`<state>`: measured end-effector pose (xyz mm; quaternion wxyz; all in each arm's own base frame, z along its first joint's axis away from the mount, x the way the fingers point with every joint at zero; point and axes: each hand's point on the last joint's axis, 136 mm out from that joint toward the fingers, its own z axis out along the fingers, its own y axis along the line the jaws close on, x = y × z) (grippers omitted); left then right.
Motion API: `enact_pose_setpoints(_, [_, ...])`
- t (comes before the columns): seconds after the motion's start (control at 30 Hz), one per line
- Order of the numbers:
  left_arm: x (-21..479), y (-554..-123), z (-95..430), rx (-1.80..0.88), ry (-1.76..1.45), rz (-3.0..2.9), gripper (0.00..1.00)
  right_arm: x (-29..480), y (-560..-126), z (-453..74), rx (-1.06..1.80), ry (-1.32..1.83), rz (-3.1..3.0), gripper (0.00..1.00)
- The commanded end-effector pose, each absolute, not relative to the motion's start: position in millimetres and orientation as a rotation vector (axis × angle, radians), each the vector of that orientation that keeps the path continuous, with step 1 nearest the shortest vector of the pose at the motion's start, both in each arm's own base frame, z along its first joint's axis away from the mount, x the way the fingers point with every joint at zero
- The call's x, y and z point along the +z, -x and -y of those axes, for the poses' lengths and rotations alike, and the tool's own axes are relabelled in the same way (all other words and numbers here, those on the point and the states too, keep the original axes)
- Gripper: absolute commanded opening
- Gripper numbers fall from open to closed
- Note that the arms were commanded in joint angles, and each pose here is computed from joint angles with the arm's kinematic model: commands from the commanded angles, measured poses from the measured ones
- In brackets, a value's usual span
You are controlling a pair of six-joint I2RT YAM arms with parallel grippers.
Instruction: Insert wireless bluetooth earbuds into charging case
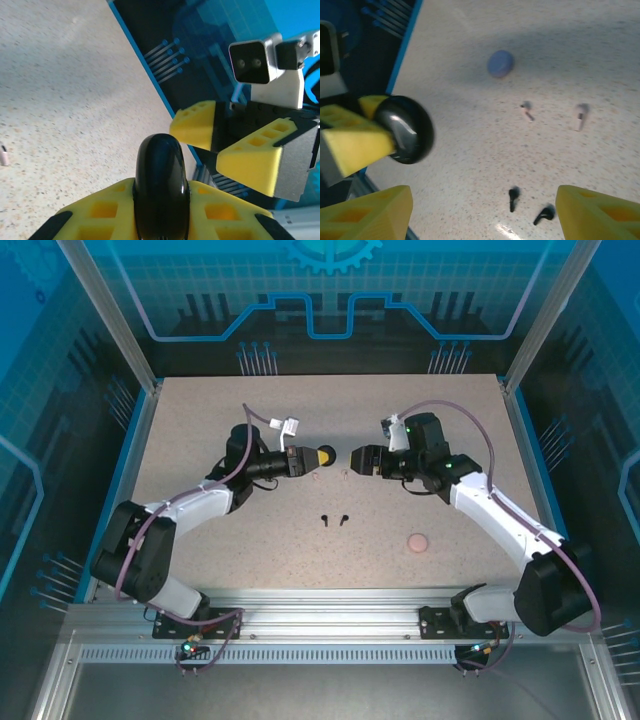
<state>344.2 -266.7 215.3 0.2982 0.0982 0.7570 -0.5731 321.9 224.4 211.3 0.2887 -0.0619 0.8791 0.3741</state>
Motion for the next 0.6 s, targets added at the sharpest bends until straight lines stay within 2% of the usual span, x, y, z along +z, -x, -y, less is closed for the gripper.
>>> enact_pose_setpoints(0.0, [223,-330,274,-1.63,-0.405,-2.012,0.0,228,-313,-237,1.126,0.351,-2.225,0.75])
enact_pose_setpoints(0.57, [235,-330,278,-1.655,-0.468,-1.997,0.0,224,-325,-256,1.193,0.358,-2.234,0.72])
